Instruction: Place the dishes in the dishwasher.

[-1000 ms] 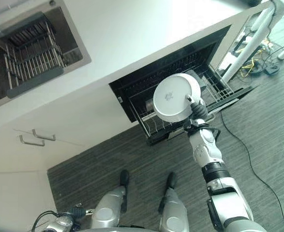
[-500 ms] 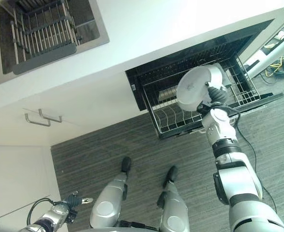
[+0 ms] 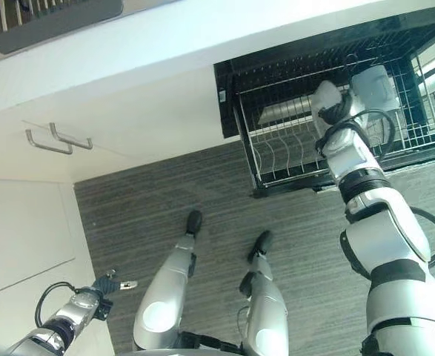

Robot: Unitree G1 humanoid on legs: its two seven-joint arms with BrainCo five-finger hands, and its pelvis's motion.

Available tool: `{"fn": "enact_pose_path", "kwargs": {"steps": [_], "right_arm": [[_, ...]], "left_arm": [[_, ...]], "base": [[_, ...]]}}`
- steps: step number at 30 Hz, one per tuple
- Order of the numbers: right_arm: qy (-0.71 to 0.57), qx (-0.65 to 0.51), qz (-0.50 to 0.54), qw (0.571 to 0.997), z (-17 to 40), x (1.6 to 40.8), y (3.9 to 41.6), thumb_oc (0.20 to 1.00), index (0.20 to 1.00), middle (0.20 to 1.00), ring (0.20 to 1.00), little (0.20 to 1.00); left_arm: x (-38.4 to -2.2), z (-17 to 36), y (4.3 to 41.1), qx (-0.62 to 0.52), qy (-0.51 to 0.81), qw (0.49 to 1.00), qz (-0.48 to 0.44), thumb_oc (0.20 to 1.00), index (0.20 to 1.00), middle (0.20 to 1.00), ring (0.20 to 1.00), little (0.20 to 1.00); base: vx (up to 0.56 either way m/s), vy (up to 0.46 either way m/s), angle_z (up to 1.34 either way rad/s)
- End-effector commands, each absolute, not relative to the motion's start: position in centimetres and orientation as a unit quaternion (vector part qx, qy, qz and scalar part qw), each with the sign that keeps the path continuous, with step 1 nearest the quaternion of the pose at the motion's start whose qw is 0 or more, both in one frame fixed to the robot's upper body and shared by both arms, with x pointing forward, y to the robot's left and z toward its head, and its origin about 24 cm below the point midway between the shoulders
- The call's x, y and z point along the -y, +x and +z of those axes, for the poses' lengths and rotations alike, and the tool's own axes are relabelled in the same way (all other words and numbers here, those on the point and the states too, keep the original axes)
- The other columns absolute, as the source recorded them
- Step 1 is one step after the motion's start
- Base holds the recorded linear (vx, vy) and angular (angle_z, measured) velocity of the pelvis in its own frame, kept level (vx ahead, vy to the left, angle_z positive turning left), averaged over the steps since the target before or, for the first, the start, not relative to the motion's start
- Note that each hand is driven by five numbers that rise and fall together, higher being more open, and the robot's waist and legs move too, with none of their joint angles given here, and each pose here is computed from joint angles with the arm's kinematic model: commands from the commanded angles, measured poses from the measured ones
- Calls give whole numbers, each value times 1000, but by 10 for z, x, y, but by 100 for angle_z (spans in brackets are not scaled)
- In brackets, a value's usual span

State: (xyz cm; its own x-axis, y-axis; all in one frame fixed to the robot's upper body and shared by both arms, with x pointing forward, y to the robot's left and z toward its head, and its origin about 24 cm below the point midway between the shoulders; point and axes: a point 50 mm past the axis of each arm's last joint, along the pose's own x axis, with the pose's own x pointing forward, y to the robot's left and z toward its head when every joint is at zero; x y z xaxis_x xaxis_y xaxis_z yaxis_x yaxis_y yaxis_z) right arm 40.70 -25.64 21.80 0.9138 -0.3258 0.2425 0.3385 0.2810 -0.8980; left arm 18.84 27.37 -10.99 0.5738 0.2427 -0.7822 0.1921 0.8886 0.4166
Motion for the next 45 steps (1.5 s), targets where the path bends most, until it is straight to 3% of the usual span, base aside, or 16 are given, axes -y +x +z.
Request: {"fn": "enact_pose_path", "kwargs": {"steps": [1, 9, 13, 17, 29, 30, 31, 34, 35, 36, 38, 39, 45], "right_arm": [[-662, 69, -234, 709, 270, 262, 402, 200, 200, 200, 200, 200], [-750, 48, -269, 602, 277, 255, 407, 200, 200, 200, 200, 200], [-753, 33, -305, 583, 276, 261, 405, 200, 200, 200, 200, 200], [-796, 30, -350, 493, 280, 263, 400, 200, 200, 200, 200, 200], [-770, -22, -435, 466, 289, 296, 384, 200, 200, 200, 200, 200], [-765, -22, -438, 472, 290, 296, 383, 200, 200, 200, 200, 200], [-760, -21, -439, 480, 290, 297, 383, 1000, 1000, 1000, 1000, 1000], [-684, -11, -430, 588, 275, 295, 389, 1000, 1000, 1000, 1000, 1000], [-618, 3, -424, 662, 265, 292, 392, 1000, 1000, 1000, 1000, 1000], [-451, 78, -390, 799, 257, 271, 401, 1000, 1000, 1000, 1000, 1000], [-319, 161, -372, 856, 255, 245, 404, 1000, 1000, 1000, 1000, 1000], [-192, 197, -346, 897, 250, 231, 404, 1000, 1000, 1000, 1000, 1000], [148, 237, -203, 938, 238, 184, 401, 1000, 1000, 1000, 1000, 1000]], "left_arm": [[-297, -113, 161, -499, 248, 830, 31, 1000, 1000, 1000, 1000, 1000], [-291, -107, 175, -474, 244, 845, 19, 1000, 1000, 1000, 1000, 1000], [-288, -107, 176, -470, 243, 848, 17, 1000, 1000, 1000, 1000, 1000], [-285, -105, 179, -463, 236, 854, 18, 1000, 1000, 1000, 1000, 1000], [-271, -113, 159, -452, 226, 863, -13, 1000, 1000, 1000, 1000, 1000], [-271, -114, 158, -452, 226, 863, -14, 1000, 1000, 1000, 1000, 1000], [-271, -113, 158, -452, 227, 863, -15, 1000, 1000, 1000, 1000, 1000], [-267, -116, 156, -458, 225, 860, -30, 1000, 1000, 1000, 1000, 1000], [-265, -116, 156, -457, 224, 861, -32, 1000, 1000, 1000, 1000, 1000], [-260, -119, 154, -456, 218, 862, -34, 1000, 1000, 1000, 1000, 1000], [-255, -123, 149, -460, 210, 862, -35, 1000, 1000, 1000, 1000, 1000], [-249, -128, 144, -468, 202, 860, -37, 1000, 1000, 1000, 1000, 1000], [-222, -136, 146, -468, 182, 864, -44, 1000, 1000, 1000, 1000, 1000]], "base": [[-50, 16, 2], [-46, 33, 6], [-34, 73, 4], [-37, 61, 11], [-12, 90, 6], [-2, 34, 1], [-10, 41, 3], [-17, 60, -1], [-14, 95, -6], [-8, 104, -6], [-12, 103, -7], [-24, 76, -11], [-10, 39, -12]]}}
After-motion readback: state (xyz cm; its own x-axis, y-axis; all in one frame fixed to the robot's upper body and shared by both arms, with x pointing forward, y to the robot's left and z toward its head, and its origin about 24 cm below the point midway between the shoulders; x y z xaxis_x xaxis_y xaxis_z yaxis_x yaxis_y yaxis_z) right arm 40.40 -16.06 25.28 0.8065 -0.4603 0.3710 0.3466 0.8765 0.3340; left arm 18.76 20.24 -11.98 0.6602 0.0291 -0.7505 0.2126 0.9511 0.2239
